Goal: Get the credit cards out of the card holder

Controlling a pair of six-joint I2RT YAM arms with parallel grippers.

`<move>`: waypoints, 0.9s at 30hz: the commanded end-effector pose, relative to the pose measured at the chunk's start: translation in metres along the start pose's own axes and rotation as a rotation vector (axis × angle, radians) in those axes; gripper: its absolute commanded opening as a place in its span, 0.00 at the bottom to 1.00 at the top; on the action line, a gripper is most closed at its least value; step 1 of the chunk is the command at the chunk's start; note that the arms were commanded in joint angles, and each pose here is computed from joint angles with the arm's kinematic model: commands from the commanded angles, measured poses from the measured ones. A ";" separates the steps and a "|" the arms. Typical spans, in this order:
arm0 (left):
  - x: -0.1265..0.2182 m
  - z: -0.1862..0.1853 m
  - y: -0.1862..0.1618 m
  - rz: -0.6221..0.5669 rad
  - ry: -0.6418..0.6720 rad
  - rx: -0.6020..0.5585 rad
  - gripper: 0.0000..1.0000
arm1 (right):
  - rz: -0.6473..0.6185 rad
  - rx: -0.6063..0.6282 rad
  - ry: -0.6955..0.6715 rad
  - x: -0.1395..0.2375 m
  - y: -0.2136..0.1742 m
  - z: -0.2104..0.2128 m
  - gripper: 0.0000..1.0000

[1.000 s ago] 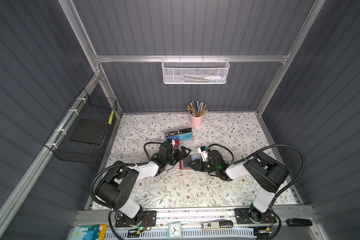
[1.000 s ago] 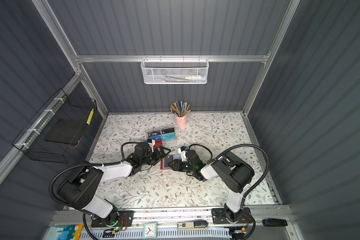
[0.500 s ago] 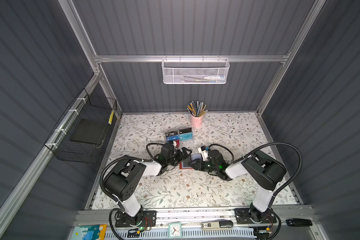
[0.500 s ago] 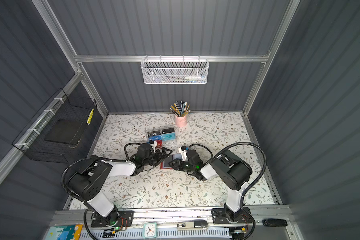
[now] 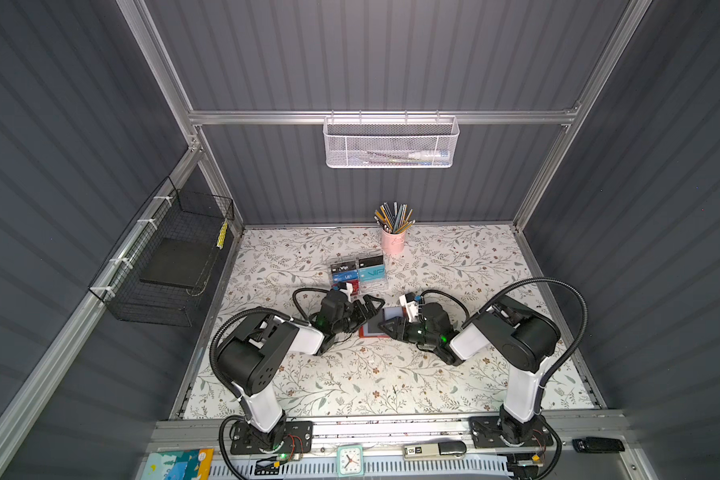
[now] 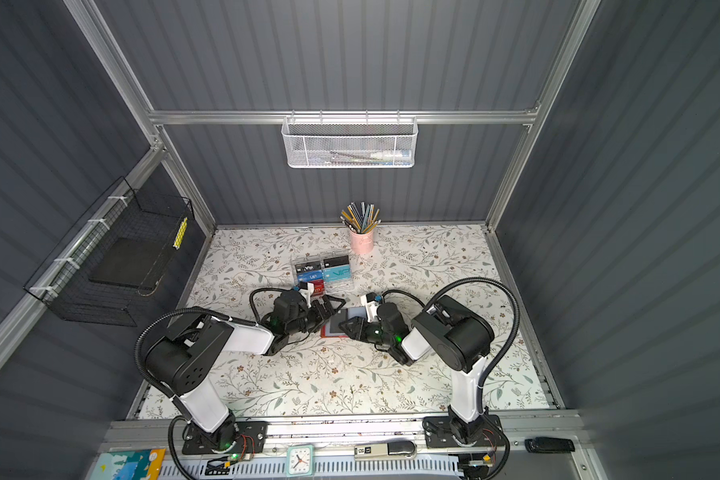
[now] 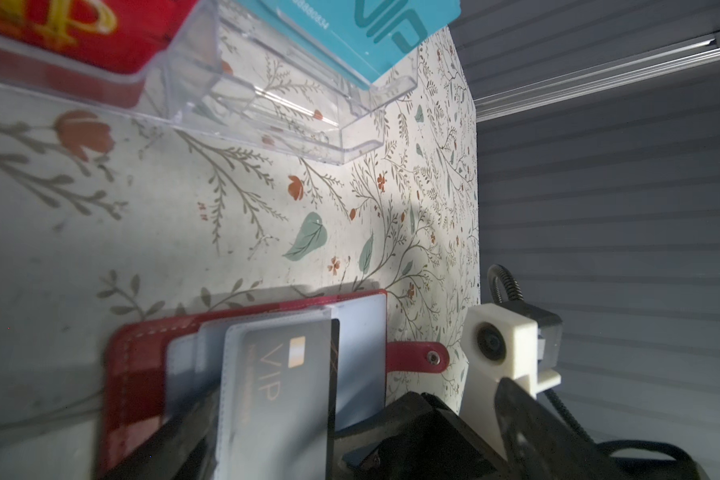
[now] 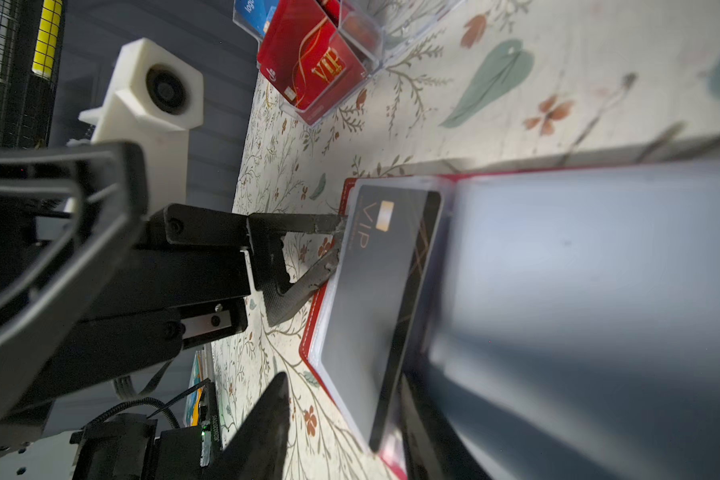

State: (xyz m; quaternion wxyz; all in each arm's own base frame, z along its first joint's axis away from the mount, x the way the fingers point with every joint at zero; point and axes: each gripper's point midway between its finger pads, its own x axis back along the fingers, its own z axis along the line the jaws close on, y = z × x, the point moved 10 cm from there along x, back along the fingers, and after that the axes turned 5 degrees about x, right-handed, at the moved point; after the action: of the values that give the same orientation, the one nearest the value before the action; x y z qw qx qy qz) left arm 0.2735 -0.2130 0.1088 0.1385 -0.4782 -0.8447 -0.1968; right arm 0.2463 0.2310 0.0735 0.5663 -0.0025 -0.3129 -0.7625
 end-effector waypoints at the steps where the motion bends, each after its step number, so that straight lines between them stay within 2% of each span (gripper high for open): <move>1: -0.003 0.021 -0.016 0.062 0.073 0.053 1.00 | -0.026 -0.006 0.020 0.001 0.000 0.000 0.44; 15: -0.006 0.030 -0.022 0.072 0.078 0.061 1.00 | -0.081 -0.013 0.044 0.012 0.004 -0.003 0.34; 27: -0.009 0.034 -0.025 0.100 0.062 0.079 1.00 | -0.071 -0.021 0.069 0.009 0.006 -0.005 0.16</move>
State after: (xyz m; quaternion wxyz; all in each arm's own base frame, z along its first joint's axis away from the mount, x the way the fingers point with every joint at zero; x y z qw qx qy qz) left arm 0.2724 -0.2210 0.1034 0.1126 -0.4858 -0.8489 -0.1754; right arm 0.2475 0.2159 0.0699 0.5468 0.0014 -0.2876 -0.7863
